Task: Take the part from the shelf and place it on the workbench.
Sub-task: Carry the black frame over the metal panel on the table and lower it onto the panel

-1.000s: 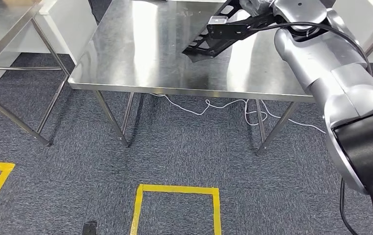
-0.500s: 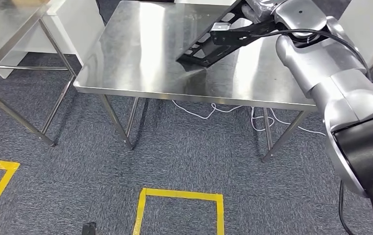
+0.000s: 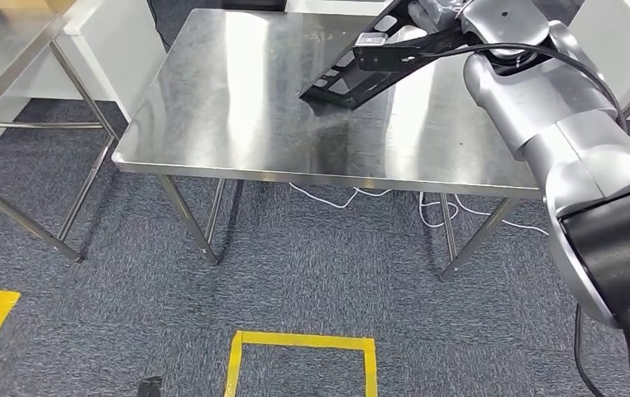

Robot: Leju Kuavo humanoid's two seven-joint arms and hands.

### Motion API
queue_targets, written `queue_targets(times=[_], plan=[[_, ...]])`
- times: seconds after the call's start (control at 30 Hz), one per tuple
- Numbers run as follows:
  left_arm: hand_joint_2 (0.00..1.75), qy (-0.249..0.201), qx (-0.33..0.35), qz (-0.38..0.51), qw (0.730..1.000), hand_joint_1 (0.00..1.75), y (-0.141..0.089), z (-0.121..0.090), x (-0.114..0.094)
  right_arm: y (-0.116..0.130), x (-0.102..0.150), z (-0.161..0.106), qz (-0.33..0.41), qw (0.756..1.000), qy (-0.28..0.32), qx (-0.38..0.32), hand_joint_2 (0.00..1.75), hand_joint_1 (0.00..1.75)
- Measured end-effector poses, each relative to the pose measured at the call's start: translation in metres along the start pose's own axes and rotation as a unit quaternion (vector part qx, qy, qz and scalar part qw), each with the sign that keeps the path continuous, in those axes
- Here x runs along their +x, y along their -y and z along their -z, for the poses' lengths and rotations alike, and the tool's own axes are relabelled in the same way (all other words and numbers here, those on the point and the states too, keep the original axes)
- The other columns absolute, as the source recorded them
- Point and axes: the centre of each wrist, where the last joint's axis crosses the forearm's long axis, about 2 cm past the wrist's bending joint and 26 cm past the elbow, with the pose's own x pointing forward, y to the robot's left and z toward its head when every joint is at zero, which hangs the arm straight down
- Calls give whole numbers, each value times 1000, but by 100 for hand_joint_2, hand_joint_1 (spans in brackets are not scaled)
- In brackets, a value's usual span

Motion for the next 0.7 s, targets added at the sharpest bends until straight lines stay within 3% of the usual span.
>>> queue_targets(times=[0.27, 0.7], plan=[[175, -2, -1, -1, 1000, 0, 1, -2, -2, -14, -5, -8, -1, 1000, -8, 20, 175, 175], [175, -1, 4, -3, 1000, 0, -1, -1, -2, -13, -13, -8, -15, 998, -33, 53, 175, 175]])
